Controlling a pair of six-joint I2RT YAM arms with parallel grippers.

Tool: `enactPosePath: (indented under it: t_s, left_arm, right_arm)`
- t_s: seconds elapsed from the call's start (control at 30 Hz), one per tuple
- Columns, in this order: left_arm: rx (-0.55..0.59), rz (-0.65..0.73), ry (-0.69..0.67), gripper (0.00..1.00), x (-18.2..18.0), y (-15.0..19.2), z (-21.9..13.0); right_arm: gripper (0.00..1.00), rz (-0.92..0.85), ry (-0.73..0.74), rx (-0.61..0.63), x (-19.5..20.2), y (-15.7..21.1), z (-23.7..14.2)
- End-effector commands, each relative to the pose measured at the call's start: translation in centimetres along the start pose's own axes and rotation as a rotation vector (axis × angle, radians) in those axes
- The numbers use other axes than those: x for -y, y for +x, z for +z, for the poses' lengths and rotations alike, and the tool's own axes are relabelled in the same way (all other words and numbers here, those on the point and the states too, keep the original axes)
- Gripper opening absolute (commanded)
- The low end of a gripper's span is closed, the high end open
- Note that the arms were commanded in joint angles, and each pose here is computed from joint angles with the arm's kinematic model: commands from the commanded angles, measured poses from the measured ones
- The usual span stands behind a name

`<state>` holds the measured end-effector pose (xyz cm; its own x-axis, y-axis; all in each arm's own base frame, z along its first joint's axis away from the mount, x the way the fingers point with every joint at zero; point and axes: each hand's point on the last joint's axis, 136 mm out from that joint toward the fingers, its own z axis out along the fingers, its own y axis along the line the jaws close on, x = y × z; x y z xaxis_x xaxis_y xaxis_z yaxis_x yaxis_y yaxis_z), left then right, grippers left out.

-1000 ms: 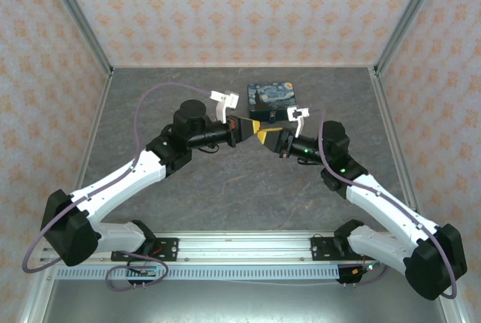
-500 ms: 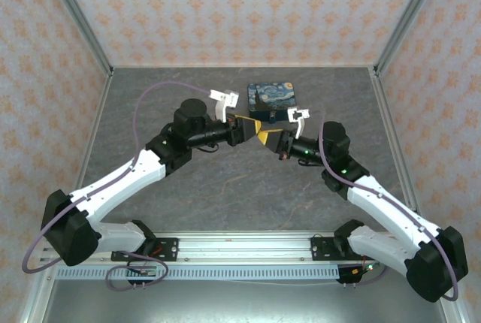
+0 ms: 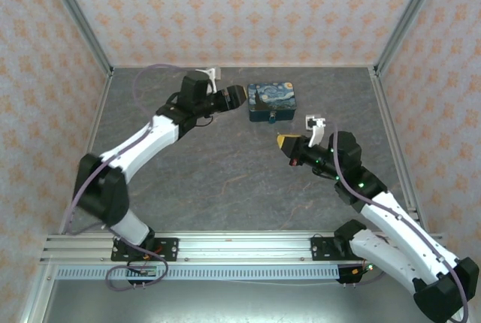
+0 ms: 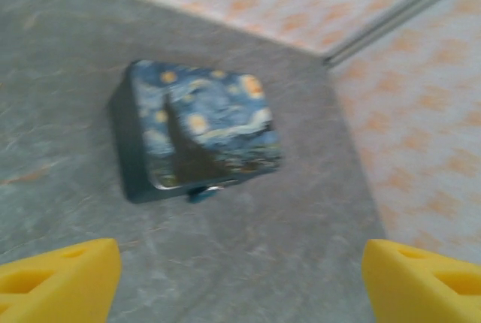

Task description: Unlock a padlock with a key

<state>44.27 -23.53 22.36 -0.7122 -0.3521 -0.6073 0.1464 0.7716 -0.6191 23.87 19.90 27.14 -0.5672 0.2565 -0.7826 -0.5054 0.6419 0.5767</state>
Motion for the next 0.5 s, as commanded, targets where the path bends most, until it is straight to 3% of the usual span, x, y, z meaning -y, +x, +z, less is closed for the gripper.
enactPosePath:
  t_s: [0.0, 0.23, 0.47]
  left_arm:
    - [-0.049, -0.040, -0.111, 0.87, -2.8, 0.6, 3.5]
    - [-0.149, -0.139, -0.089, 0.91, -4.7, 2.6, 11.8]
    - [-0.201, -0.180, -0.151, 0.86, -7.4, 4.8, 14.5]
  right_arm:
    - [0.00, -0.021, 0.094, 0.003, 1.7, 0.6, -0.8]
    - [0.00, -0.015, 0.098, -0.015, 1.9, 1.2, -0.9]
    - [0.00, -0.010, 0.099, -0.011, 1.9, 1.1, -0.9]
